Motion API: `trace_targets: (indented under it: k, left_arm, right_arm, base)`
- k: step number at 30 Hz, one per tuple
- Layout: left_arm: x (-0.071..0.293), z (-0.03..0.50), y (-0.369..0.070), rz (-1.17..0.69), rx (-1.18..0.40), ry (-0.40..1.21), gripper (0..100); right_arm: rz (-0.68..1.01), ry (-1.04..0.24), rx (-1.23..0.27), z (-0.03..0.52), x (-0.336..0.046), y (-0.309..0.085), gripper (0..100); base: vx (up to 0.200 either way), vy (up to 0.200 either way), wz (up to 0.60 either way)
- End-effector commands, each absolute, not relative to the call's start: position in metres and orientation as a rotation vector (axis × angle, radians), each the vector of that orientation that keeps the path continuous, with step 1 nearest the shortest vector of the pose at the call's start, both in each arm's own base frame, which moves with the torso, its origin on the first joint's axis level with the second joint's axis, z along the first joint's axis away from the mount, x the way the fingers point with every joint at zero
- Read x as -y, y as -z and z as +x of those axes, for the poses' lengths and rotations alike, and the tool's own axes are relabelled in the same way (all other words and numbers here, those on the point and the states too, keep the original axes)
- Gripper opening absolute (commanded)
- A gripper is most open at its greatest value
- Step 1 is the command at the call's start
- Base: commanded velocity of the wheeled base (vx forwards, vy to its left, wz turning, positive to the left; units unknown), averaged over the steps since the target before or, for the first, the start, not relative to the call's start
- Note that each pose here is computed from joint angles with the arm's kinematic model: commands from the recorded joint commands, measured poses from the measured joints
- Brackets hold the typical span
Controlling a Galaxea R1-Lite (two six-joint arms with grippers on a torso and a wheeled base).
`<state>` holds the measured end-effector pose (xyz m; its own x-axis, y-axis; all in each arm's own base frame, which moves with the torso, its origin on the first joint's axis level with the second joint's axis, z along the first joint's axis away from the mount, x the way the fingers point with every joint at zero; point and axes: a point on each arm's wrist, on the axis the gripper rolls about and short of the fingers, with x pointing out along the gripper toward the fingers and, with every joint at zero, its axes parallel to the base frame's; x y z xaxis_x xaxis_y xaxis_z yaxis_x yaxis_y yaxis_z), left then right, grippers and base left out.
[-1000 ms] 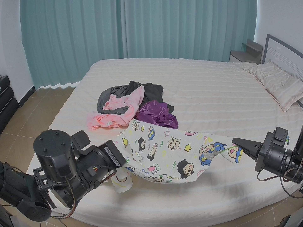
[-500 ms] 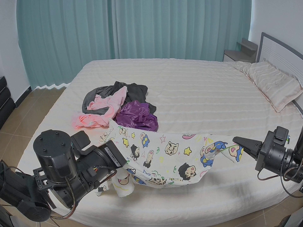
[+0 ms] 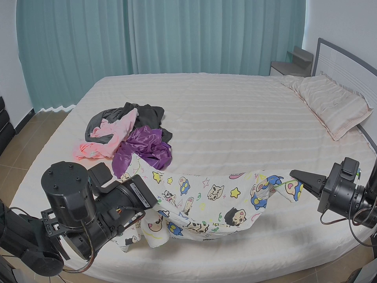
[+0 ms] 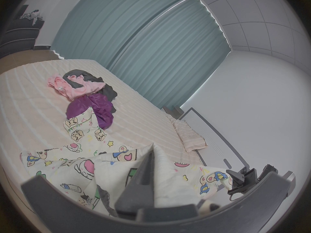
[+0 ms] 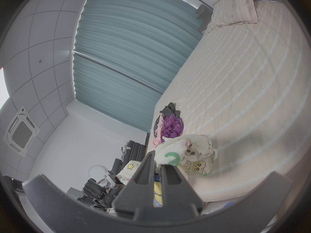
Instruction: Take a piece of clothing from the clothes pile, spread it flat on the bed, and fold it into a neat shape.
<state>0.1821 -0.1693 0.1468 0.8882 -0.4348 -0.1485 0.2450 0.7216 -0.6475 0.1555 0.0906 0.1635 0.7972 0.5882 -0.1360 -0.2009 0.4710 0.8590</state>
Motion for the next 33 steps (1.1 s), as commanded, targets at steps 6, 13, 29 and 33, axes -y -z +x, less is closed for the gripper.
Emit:
trace_targets:
  k: [6,13,29,33]
  left_arm:
    - [0.1696,0.1823,-0.1462,-0.665,-0.304,0.381,0]
    - [0.1697,0.1823,-0.1462,-0.667,-0.305,0.382,0]
    - [0.1697,0.1823,-0.1462,-0.673,-0.306,0.381,0]
    - [0.1697,0.1823,-0.1462,-0.673,-0.306,0.381,0]
  right_arm:
    - [0.972,-0.492,-0.443,0.1575,-0.0889,-0.1639,0]
    - [0.973,-0.494,-0.439,0.1570,-0.0886,-0.1646,0]
    - [0.975,-0.485,-0.426,0.1577,-0.0862,-0.1659,0]
    - [0.975,-0.485,-0.426,0.1577,-0.0862,-0.1659,0]
  base:
    - [0.000,-0.200,0.00]
    - [0.000,-0.200,0.00]
    - [0.000,-0.200,0.00]
    - [0.000,-0.200,0.00]
